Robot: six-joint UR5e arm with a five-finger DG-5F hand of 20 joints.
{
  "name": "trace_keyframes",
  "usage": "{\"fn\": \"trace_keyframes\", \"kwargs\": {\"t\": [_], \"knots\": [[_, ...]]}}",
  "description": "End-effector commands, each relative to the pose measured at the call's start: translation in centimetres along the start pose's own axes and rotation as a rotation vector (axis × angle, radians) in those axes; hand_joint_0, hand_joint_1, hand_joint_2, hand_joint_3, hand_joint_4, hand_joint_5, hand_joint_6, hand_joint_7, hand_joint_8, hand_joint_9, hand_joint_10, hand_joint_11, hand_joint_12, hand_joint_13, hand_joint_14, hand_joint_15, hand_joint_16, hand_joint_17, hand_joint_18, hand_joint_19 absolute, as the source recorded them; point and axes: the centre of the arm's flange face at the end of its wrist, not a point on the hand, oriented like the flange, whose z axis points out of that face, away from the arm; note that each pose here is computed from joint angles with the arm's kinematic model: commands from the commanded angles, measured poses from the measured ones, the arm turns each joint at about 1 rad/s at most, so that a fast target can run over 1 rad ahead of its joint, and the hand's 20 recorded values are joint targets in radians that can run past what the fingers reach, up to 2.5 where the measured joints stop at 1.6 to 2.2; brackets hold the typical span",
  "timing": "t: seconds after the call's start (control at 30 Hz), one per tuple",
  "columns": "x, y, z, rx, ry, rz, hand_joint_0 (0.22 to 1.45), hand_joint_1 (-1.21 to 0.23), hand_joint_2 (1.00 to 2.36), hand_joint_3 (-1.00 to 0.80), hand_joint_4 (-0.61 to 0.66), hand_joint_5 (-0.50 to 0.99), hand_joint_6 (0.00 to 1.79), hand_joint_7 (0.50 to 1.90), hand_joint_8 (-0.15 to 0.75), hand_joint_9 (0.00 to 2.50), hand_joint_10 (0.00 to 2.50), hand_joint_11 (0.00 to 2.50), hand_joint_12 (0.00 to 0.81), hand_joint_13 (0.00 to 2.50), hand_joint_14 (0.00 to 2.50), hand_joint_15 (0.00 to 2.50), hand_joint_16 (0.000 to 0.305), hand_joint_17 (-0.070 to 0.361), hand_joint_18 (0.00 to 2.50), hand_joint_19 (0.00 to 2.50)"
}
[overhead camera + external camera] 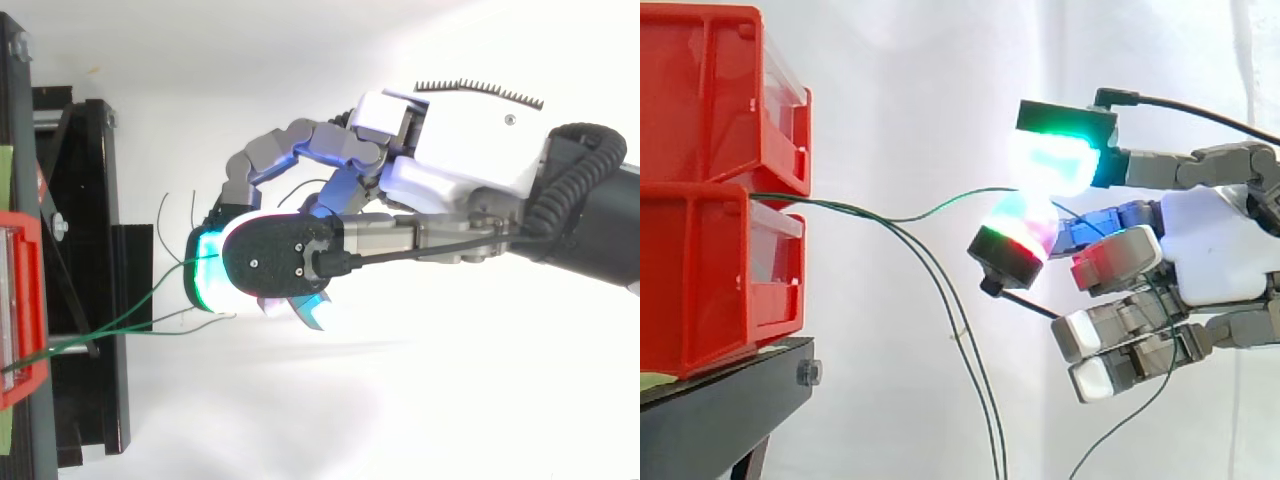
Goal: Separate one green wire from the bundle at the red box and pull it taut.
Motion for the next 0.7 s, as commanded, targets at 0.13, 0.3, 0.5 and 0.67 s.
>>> {"fn": "trace_keyframes", "kwargs": {"t": [0.13,0.3,0.5,0.67], "knots": [[-0.11,0.30,-0.21,0.008,0.000,-0.005,0.57,-0.58,1.02,-0.25,0.11,-0.13,0.89,0.99,0.275,1.27,0.02,1.22,0.369,0.93,0.03,0.78,0.055,0.124,0.65,0.70],[-0.12,0.30,-0.21,0.008,-0.001,-0.007,0.57,-0.60,1.01,-0.31,0.11,-0.13,0.89,0.97,0.274,1.26,0.02,1.23,0.367,0.93,0.03,0.78,0.055,0.124,0.66,0.70],[-0.12,0.30,-0.21,0.008,-0.001,-0.008,0.57,-0.65,1.02,-0.27,0.11,-0.13,0.89,0.98,0.272,1.26,0.02,1.24,0.364,0.94,0.03,0.79,0.055,0.124,0.68,0.69],[-0.12,0.30,-0.21,0.008,-0.001,-0.008,0.58,-0.70,1.02,-0.29,0.11,-0.14,0.90,0.93,0.265,1.25,0.02,1.23,0.363,0.94,0.03,0.78,0.055,0.123,0.68,0.69]]}}
